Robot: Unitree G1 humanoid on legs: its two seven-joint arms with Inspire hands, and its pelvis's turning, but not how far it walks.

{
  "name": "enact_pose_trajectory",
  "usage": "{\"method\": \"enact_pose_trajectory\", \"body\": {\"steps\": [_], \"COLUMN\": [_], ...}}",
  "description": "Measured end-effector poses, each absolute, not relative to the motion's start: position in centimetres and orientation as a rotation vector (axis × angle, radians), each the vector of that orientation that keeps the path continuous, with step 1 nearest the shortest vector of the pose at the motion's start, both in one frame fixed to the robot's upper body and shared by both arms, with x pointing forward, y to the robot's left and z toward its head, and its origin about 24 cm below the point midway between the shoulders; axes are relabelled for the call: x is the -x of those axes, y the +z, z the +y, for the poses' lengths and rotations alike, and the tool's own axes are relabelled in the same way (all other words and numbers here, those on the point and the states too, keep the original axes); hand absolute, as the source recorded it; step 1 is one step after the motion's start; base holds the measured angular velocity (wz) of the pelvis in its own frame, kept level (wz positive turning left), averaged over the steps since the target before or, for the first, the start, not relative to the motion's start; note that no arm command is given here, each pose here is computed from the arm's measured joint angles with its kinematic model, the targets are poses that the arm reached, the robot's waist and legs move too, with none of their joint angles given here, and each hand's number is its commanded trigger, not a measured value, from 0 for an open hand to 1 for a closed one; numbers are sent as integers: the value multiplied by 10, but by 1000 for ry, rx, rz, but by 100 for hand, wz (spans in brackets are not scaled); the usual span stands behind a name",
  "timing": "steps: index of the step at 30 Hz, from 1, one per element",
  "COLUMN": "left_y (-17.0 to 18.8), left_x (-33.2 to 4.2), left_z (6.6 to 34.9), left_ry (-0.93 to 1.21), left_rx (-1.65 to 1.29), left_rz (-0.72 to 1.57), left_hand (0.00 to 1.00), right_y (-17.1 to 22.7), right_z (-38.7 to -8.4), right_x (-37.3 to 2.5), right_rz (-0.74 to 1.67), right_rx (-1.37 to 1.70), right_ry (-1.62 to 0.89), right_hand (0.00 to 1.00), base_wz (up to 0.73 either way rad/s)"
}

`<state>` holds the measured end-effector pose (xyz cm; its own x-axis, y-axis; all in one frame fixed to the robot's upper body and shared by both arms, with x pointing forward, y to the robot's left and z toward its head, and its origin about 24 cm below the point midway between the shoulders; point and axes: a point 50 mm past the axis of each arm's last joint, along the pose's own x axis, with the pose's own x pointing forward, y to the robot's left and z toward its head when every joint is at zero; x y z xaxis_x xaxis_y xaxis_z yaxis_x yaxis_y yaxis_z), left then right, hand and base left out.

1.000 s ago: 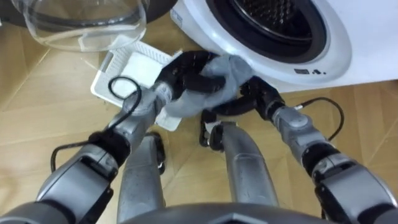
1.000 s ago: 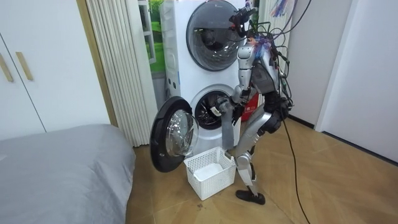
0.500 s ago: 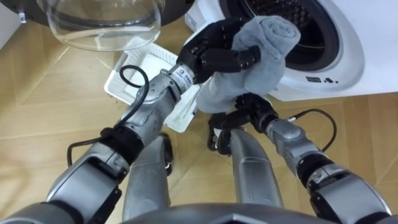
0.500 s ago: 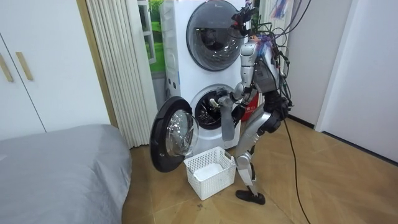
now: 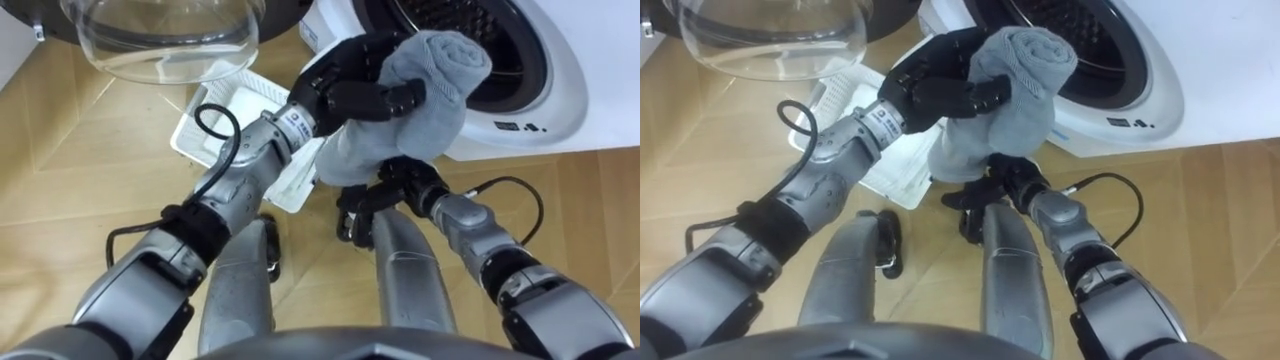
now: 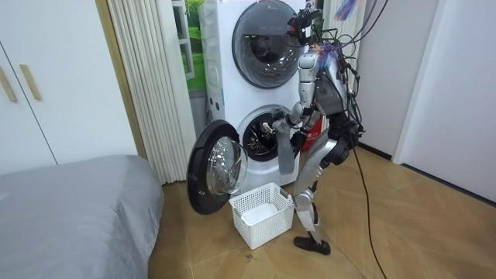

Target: Put towel into washing machine

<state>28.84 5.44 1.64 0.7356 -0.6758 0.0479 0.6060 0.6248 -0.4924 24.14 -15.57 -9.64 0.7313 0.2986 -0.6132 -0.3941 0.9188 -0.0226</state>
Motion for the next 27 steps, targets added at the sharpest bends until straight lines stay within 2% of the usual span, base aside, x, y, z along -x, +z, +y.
{"method": "enact_pose_trajectory", "body": {"steps": [7, 14, 17, 27], "left_y": [-12, -54, -63, -78], "left_x": [-275, -241, -234, -211], "left_z": [70, 96, 102, 105], "left_ry": [-636, -384, -300, -208], "left_rx": [748, 1073, 1169, 1276], "left_rz": [259, 372, 382, 401], "left_hand": [100, 100, 100, 100], "right_y": [-95, -98, -97, -103], "right_z": [-155, -155, -154, -151], "right_x": [-243, -238, -238, -227], "right_rz": [666, 680, 675, 694], "right_rx": [146, 128, 140, 143], "right_ry": [373, 361, 346, 338], "right_hand": [0, 0, 100, 100], "base_wz": [1, 2, 0, 0]}}
